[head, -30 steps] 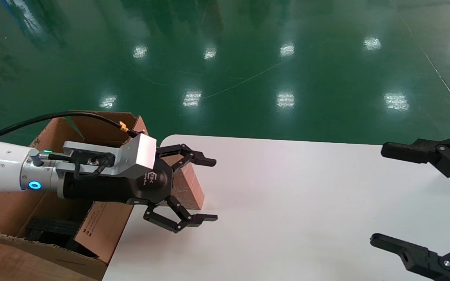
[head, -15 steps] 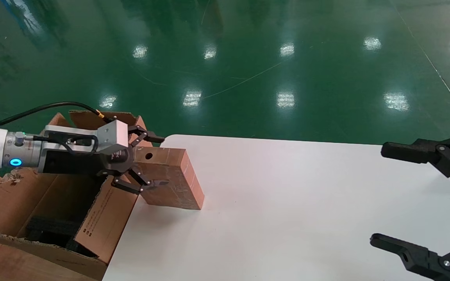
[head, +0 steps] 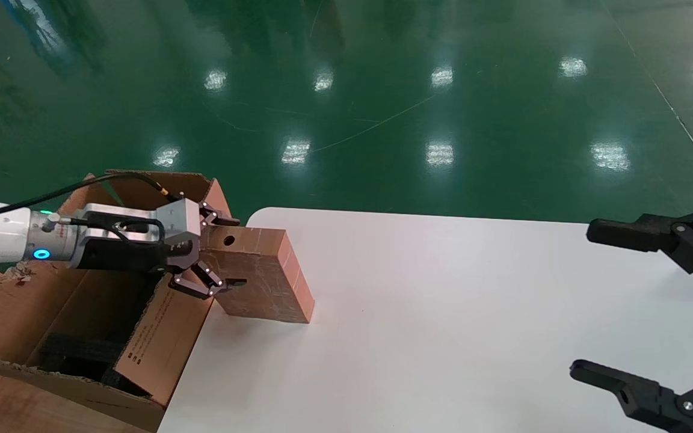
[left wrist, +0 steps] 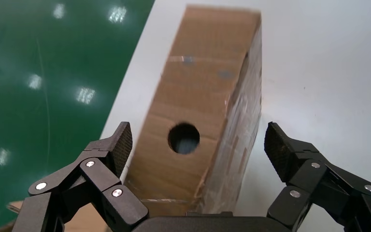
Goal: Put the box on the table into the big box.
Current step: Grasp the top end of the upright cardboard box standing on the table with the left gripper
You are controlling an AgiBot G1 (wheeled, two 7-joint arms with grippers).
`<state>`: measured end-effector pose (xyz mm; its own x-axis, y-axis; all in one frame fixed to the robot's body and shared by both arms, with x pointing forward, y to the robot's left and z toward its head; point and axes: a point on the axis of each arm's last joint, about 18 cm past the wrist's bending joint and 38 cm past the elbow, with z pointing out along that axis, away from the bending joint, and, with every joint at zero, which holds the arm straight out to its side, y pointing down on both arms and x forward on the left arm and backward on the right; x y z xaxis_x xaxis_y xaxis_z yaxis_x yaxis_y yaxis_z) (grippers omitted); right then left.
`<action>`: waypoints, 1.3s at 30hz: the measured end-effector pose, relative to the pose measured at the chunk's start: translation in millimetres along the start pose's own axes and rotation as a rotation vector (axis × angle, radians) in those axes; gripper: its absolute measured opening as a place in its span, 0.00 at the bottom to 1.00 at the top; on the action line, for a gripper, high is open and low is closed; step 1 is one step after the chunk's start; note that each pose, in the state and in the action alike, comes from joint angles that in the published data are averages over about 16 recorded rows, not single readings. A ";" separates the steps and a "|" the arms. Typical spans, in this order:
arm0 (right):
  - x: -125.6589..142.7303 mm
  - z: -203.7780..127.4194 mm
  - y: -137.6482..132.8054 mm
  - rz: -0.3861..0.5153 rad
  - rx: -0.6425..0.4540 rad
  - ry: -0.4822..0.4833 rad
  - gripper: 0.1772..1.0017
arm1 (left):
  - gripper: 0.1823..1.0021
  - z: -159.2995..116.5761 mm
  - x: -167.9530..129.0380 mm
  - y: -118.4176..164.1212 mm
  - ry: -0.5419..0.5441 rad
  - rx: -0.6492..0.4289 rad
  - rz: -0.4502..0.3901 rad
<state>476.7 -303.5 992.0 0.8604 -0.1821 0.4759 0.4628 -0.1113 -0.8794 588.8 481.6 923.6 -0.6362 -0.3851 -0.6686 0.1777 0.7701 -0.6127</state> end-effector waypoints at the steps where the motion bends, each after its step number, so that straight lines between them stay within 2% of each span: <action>1: 0.0 0.0 0.0 0.000 0.000 0.000 1.00 | 1.00 0.5 0.1 1.2 0.001 -0.002 -0.001; 14: 0.0 0.0 0.0 0.000 0.000 0.000 0.98 | 0.99 -0.9 -1.3 4.4 0.004 0.006 -0.007; 21: 0.0 0.0 0.0 0.000 0.000 0.000 0.94 | 0.93 -3.0 -3.5 4.6 0.000 0.007 -0.007; 27: 0.0 0.0 0.0 0.000 0.000 0.000 0.85 | 0.85 -5.1 -5.0 5.2 -0.008 0.015 -0.019; 33: 0.0 0.0 0.0 0.000 0.000 0.000 0.72 | 0.73 -7.5 -6.1 6.0 -0.014 0.022 -0.029; 39: 0.0 0.0 0.0 0.000 0.000 0.000 0.55 | 0.56 -13.1 -10.3 -0.9 -0.026 0.061 -0.052</action>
<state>476.7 -303.5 992.0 0.8604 -0.1821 0.4759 0.4628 -0.1113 -0.8794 585.4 491.6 936.6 -0.6259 -0.4376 -0.6456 0.1911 0.7165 -0.6709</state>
